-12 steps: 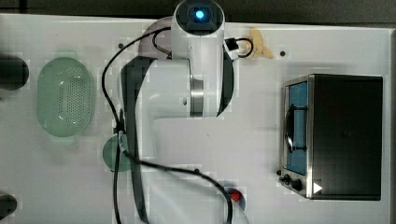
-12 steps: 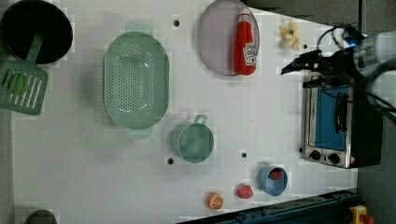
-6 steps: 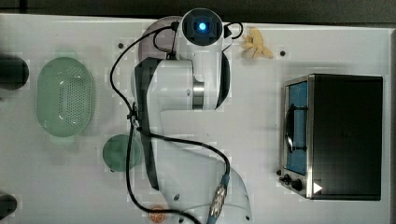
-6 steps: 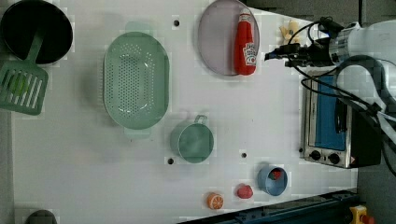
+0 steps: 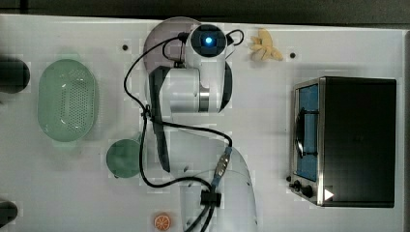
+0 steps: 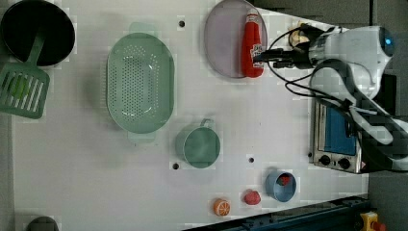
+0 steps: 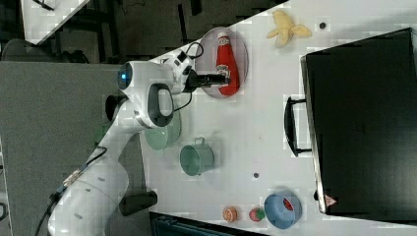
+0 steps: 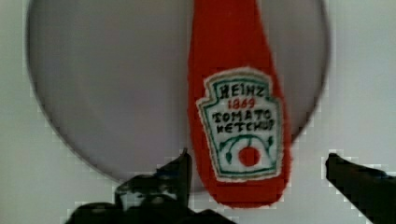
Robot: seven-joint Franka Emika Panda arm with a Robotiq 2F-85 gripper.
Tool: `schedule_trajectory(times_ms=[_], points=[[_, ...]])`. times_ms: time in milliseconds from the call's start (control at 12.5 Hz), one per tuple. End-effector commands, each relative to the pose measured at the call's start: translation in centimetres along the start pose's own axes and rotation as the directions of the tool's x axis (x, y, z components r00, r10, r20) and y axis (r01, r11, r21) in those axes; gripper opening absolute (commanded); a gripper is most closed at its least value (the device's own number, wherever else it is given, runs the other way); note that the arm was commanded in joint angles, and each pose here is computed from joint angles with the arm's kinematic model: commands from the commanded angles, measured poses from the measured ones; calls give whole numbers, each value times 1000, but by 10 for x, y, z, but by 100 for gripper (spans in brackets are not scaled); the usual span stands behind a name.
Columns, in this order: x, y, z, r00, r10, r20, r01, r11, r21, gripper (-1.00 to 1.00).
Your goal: Pick ketchup from plate and place it on table.
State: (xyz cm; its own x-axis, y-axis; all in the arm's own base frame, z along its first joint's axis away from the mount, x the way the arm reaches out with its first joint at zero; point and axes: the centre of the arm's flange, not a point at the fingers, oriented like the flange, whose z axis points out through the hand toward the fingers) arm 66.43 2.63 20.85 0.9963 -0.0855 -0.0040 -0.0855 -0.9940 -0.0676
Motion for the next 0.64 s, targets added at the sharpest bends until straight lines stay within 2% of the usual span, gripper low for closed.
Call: schedule_trajectory(times_ms=[80, 320, 560, 640], points=[[8, -12, 9, 995, -65, -75, 65, 998, 5, 100], [9, -13, 38, 993, -65, -94, 67, 998, 12, 100], [9, -11, 56, 994, -60, -92, 61, 998, 13, 100], [11, -12, 55, 994, -61, -96, 62, 998, 14, 90]])
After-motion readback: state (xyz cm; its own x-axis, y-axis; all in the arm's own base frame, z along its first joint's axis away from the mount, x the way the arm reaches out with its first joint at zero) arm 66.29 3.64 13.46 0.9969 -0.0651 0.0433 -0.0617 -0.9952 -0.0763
